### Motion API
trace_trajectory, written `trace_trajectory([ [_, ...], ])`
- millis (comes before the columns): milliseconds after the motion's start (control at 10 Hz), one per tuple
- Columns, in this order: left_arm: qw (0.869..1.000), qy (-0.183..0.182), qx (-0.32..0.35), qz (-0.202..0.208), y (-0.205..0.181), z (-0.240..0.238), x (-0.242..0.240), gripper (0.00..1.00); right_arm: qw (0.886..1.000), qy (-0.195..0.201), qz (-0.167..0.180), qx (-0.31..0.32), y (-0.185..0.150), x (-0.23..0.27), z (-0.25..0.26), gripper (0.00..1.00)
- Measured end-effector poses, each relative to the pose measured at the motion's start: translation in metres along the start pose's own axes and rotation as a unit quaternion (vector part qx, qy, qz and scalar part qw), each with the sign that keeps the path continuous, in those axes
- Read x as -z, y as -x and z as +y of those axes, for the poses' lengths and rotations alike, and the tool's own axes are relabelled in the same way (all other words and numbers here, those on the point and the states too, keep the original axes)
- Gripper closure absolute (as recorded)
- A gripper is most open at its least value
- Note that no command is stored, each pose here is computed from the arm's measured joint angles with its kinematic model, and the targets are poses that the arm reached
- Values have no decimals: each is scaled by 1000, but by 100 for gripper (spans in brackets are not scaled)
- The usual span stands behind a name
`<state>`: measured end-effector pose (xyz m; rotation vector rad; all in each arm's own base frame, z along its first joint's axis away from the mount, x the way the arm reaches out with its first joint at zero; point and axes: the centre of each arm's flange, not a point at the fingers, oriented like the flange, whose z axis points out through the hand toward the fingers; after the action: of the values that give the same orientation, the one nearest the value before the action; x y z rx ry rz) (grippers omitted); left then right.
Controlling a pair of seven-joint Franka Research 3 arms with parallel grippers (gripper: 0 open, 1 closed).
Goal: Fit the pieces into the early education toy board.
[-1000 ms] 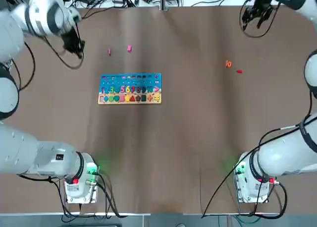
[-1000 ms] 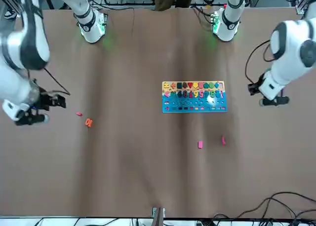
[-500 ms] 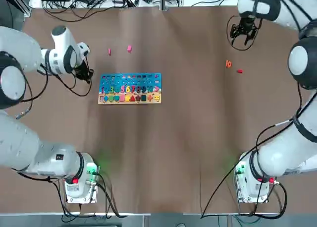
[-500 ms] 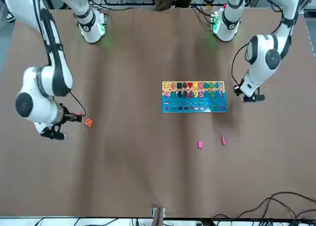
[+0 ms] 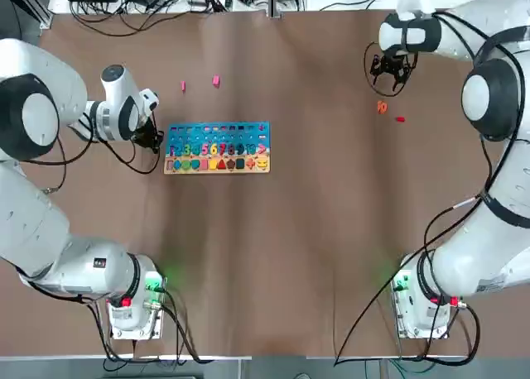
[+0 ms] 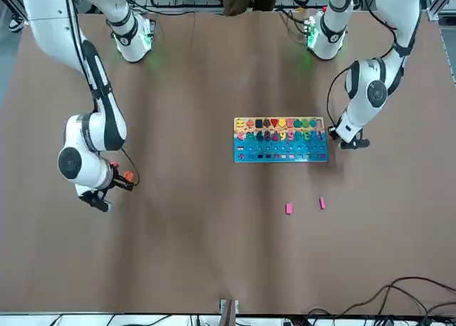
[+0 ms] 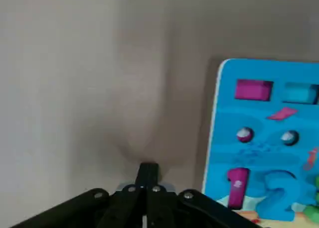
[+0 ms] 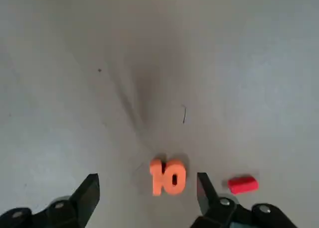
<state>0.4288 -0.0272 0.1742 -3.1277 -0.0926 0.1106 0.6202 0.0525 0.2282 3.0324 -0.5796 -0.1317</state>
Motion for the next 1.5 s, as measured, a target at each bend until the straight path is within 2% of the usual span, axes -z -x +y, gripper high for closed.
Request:
trace_trajectory([
  [100,1000,1,0,0,1,9,0,99,1000,-2,6,-1,6,-13,4,15],
  [300,1000,3,-2,0,3,21,0,99,1000,2,-3,-2,16,-29,10,28],
  [900,1000,14,5,4,-1,71,1,99,999,16,-32,0,38,-56,18,33],
  [1200,1000,13,22,2,-6,99,3,99,1000,12,-26,2,38,-53,15,33],
  [1500,999,14,48,6,-4,156,3,99,1000,4,-9,17,33,-48,14,33],
])
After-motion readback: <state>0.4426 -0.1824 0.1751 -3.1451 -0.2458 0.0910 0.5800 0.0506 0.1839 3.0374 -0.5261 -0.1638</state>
